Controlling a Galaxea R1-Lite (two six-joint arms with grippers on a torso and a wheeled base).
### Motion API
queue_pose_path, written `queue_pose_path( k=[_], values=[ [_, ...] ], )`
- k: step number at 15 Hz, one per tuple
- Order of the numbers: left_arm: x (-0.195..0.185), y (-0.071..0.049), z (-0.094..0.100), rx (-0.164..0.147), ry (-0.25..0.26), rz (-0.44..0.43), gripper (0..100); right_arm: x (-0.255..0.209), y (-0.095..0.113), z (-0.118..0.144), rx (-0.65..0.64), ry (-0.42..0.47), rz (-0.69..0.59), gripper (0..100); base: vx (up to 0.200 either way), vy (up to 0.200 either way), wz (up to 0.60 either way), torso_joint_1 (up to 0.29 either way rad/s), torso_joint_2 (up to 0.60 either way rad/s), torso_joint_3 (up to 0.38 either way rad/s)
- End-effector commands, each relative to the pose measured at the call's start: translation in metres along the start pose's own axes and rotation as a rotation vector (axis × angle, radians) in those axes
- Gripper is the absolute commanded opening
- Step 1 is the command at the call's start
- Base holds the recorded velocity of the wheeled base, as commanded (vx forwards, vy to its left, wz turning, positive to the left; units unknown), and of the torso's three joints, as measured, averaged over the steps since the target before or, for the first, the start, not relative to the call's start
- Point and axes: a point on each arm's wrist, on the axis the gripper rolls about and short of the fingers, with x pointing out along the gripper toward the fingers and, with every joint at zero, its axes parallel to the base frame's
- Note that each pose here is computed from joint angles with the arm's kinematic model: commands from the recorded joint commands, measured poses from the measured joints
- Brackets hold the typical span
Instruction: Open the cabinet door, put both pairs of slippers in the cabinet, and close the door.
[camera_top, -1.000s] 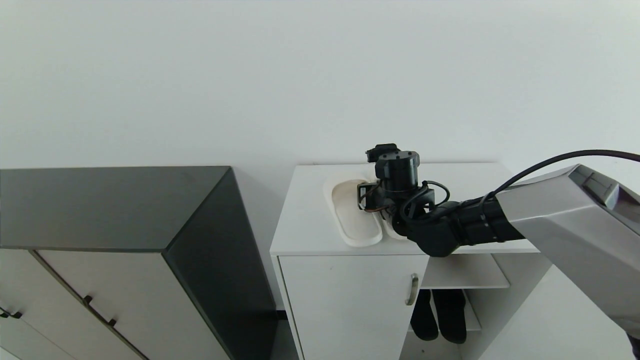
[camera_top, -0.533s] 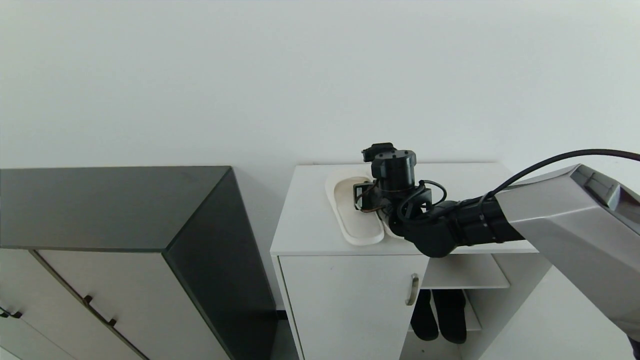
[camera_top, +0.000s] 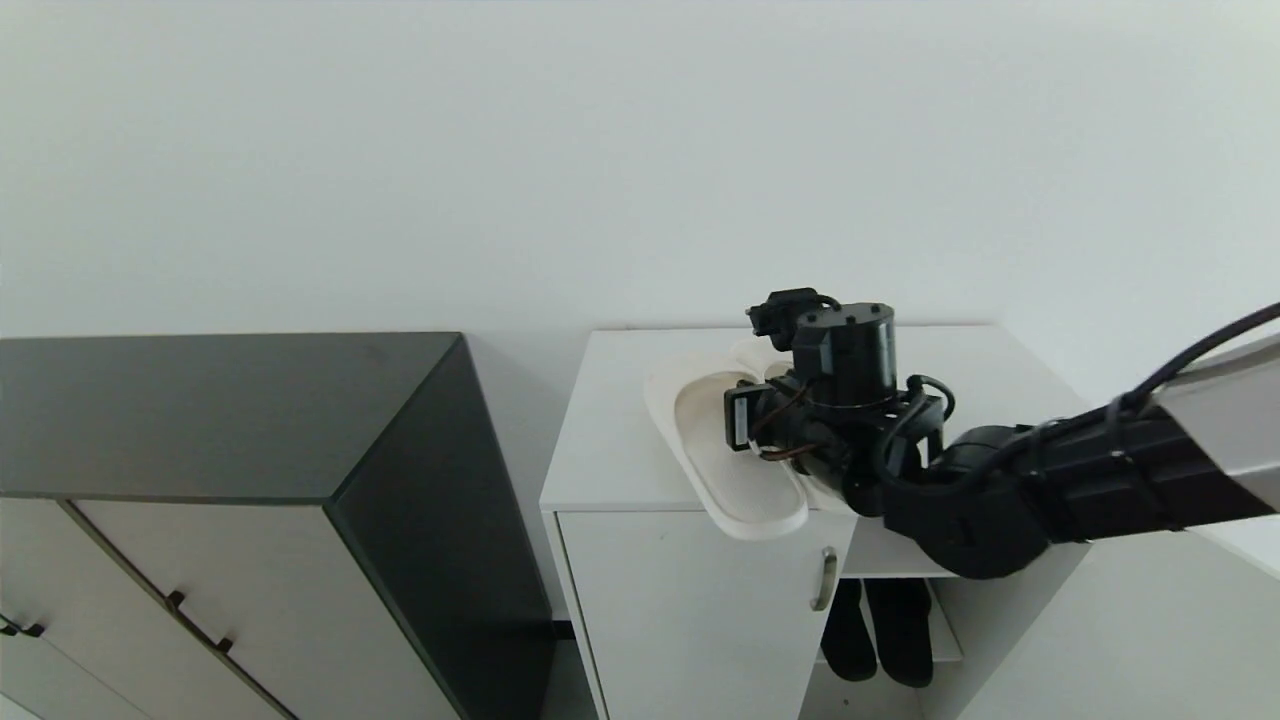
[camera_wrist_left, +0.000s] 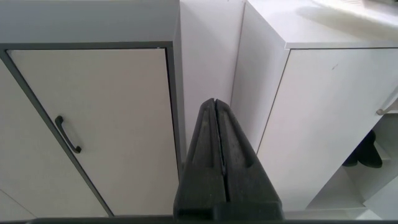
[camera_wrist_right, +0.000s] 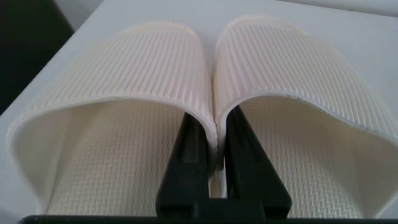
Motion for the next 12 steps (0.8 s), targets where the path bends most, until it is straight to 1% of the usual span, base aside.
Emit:
queue_pose_path(
  k=[1,3,5,12],
  values=[
    [0.000,0.000,0.000,0.001,0.001,0.000,0,-0.054,-0.010,0.015,0.001,-0.021,0.069,0,0.000,0.000,0.00,0.000,0.00,0.000],
    [0.000,0.000,0.000,0.001,0.001,0.000,0,-0.071,-0.015,0.013,-0.005,-0.012,0.077,0,0.000,0.000,0.00,0.000,0.00,0.000],
    [0.000,0.000,0.000,-0.001,0.001,0.002,0,-0.078,-0.015,0.007,-0.015,0.005,0.084,0,0.000,0.000,0.00,0.000,0.00,0.000],
    [0.000,0.000,0.000,-0.002,0.001,0.002,0,-0.077,-0.015,0.003,-0.022,0.020,0.084,0,0.000,0.000,0.00,0.000,0.00,0.000]
  ],
)
